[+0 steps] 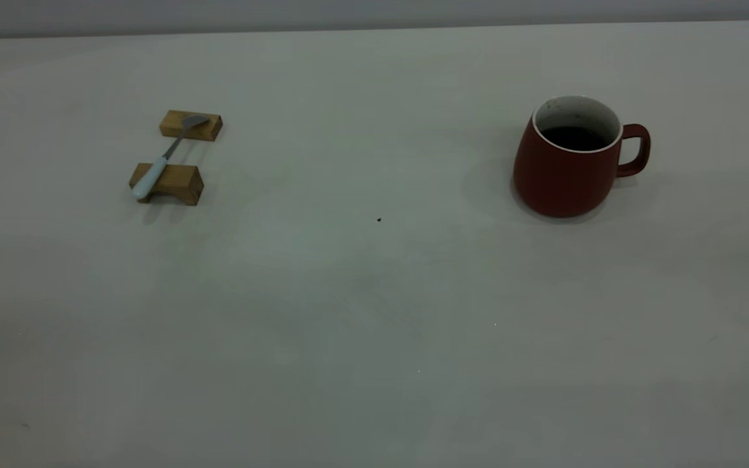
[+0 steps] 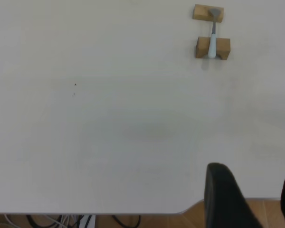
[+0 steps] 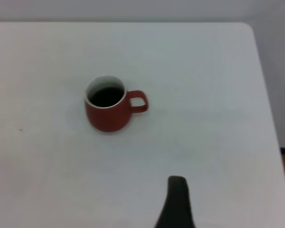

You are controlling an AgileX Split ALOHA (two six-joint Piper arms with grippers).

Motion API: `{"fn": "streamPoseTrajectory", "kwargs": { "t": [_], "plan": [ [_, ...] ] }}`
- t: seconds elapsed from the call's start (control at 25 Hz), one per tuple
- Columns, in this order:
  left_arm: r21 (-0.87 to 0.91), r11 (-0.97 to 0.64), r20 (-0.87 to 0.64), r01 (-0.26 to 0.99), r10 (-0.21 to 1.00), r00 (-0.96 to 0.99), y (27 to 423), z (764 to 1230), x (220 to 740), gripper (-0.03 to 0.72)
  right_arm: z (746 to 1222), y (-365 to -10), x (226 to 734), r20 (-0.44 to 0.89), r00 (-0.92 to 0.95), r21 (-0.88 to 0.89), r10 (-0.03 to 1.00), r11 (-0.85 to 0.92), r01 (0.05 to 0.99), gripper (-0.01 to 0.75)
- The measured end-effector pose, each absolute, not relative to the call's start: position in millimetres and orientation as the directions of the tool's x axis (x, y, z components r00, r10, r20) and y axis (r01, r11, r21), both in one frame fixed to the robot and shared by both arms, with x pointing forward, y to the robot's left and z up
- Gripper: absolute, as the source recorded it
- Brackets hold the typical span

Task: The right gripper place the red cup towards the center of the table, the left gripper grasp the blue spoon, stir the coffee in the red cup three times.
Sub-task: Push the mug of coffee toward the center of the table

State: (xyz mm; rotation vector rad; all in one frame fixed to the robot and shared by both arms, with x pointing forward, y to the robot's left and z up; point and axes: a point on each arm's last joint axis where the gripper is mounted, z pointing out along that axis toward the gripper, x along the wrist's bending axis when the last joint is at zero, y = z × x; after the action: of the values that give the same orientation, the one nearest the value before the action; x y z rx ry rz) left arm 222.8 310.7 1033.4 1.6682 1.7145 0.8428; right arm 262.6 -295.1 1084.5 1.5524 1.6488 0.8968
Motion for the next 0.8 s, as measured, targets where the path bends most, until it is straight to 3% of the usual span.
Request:
{"fn": "streamPoseTrajectory", "kwargs": {
  "t": [0.32,0.48,0.6,0.8],
  "plan": [
    [0.784,0.01,0.014,0.621,0.999,-0.034,310.7,1033.4,222.8,0.37,1100.3,-299.7,384.2,-0.146,-0.171,0.661,0.974,0.225,0.716,0.709],
    [0.784,0.01,0.014,0.621,0.999,-0.034,310.7,1033.4,222.8,0.37,1077.1,-300.9,450.7,-0.246,-0.356,0.538,0.902,0.432,0.723,0.695],
    [0.784,0.01,0.014,0.621,0.999,-0.034,310.7,1033.4,222.8,0.37,1041.4,-300.0,497.1,-0.232,-0.507,0.406,0.83,0.556,0.725,0.69],
    [0.784,0.01,0.014,0.621,0.999,-0.034,310.7,1033.4,222.8,0.37,983.3,-299.3,561.1,-0.181,-0.694,0.261,0.697,0.715,0.649,0.685]
  ]
}}
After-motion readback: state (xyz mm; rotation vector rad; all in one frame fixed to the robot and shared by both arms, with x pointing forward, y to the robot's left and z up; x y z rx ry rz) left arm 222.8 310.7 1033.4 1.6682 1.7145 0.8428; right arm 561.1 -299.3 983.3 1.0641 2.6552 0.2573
